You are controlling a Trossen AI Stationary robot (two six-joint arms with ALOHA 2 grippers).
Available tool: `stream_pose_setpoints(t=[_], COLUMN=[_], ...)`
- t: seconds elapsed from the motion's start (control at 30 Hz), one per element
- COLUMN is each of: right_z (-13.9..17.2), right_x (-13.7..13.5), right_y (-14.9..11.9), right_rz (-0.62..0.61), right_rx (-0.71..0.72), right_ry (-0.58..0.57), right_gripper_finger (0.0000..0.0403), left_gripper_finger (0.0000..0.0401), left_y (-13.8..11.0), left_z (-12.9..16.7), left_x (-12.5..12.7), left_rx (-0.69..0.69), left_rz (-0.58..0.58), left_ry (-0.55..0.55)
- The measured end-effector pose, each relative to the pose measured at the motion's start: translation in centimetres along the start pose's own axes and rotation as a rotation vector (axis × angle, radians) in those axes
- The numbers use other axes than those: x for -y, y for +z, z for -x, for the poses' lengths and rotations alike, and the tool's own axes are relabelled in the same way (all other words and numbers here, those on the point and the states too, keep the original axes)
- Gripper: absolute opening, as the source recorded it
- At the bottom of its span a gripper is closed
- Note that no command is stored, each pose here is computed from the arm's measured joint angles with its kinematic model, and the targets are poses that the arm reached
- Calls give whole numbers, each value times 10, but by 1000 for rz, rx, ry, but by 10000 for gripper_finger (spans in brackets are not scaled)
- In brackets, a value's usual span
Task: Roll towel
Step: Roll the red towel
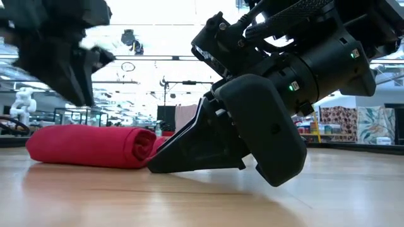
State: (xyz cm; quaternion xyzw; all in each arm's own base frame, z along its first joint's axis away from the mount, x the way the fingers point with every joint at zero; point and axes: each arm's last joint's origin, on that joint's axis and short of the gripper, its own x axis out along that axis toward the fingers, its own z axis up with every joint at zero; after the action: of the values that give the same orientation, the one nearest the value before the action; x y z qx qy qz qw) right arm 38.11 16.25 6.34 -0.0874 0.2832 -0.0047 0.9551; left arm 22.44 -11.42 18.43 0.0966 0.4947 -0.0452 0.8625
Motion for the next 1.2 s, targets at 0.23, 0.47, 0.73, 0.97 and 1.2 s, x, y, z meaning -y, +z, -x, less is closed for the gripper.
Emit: stream_pose_setpoints(t=[0.23, 0.47, 0.73, 0.97, 1.2], right_z=[0, 0, 0, 1, 21], right_x=[0, 0, -1, -1, -22], right_y=[0, 0, 0, 1, 8], right_rz=[-7, -9, -28, -29, 7], right_rx=[3, 4, 5, 7, 31], right_ry=[1, 2, 3, 1, -94], right_gripper_finger=[196, 196, 196, 196, 196], left_gripper_finger=[134, 257, 301, 283, 237], left_y=[1, -11, -18, -20, -21], left_z=[10, -11, -40, -47, -47], left_x=[26, 55, 69, 70, 68], left_rx=[78, 60, 34, 18, 1], left_rz=[15, -76, -135, -123, -89], left_ry=[-95, 34, 80, 103, 111])
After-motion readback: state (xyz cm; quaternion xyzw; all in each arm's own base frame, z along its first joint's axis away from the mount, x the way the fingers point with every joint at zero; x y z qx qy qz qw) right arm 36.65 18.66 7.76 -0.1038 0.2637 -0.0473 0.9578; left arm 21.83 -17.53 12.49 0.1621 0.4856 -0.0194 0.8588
